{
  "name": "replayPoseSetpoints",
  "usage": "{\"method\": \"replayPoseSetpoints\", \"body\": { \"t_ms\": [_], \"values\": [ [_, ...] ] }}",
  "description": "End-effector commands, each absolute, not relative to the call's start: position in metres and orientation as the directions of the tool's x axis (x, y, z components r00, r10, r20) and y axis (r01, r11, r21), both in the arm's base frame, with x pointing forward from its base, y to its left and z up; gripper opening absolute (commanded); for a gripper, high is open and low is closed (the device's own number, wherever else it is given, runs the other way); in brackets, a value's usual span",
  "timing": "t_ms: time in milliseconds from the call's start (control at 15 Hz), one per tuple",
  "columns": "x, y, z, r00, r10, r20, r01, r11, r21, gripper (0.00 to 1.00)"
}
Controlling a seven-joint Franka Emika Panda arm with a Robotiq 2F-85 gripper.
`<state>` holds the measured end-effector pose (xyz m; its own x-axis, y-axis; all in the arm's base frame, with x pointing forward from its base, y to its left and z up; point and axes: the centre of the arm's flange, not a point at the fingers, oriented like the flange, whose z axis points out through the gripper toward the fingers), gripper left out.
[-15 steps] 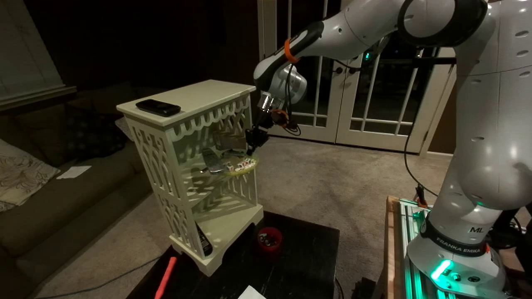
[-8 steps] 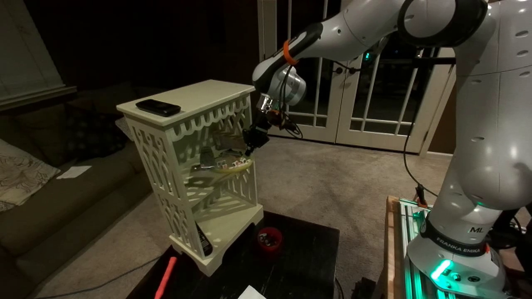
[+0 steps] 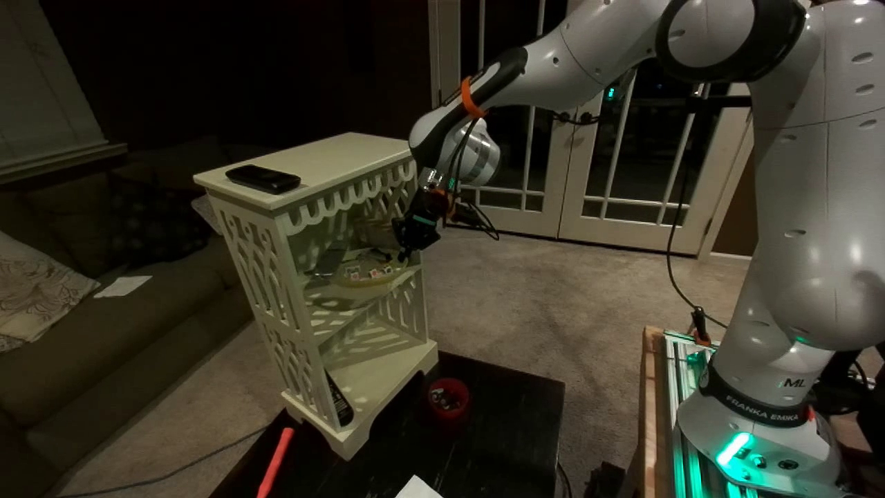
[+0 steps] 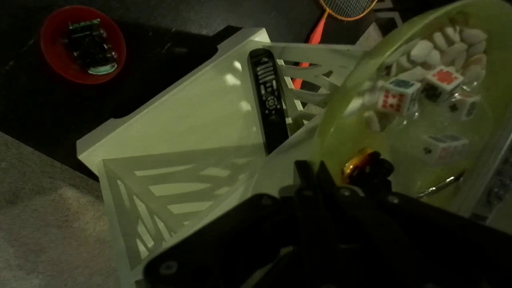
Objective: Move the yellow plate to the second shelf
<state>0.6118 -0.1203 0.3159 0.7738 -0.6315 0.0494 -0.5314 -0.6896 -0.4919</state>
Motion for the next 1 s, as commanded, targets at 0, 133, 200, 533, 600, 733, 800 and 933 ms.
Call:
{"method": "replayPoseSetpoints", "body": {
  "t_ms": [0,133,200,533,600,733,800,933],
  "values": [
    [0.621,-0.111,0.312,0.703,-0.706,0.089,-0.575,-0.637,-0.514,0.01],
    [0.625,-0.110,0.307,0.676,-0.729,0.108,-0.591,-0.623,-0.512,0.01],
    [0.628,-0.109,0.303,0.659,-0.744,0.110,-0.606,-0.611,-0.509,0.01],
    [0.639,-0.107,0.284,0.594,-0.796,0.111,-0.660,-0.562,-0.498,0.01],
    [0.642,-0.106,0.280,0.584,-0.805,0.108,-0.670,-0.552,-0.496,0.01],
    [0.649,-0.105,0.276,0.557,-0.824,0.103,-0.687,-0.527,-0.500,0.01],
    [0.653,-0.104,0.273,0.546,-0.833,0.094,-0.696,-0.513,-0.502,0.01],
    [0.660,-0.101,0.269,0.523,-0.848,0.089,-0.710,-0.492,-0.504,0.01]
  ]
}}
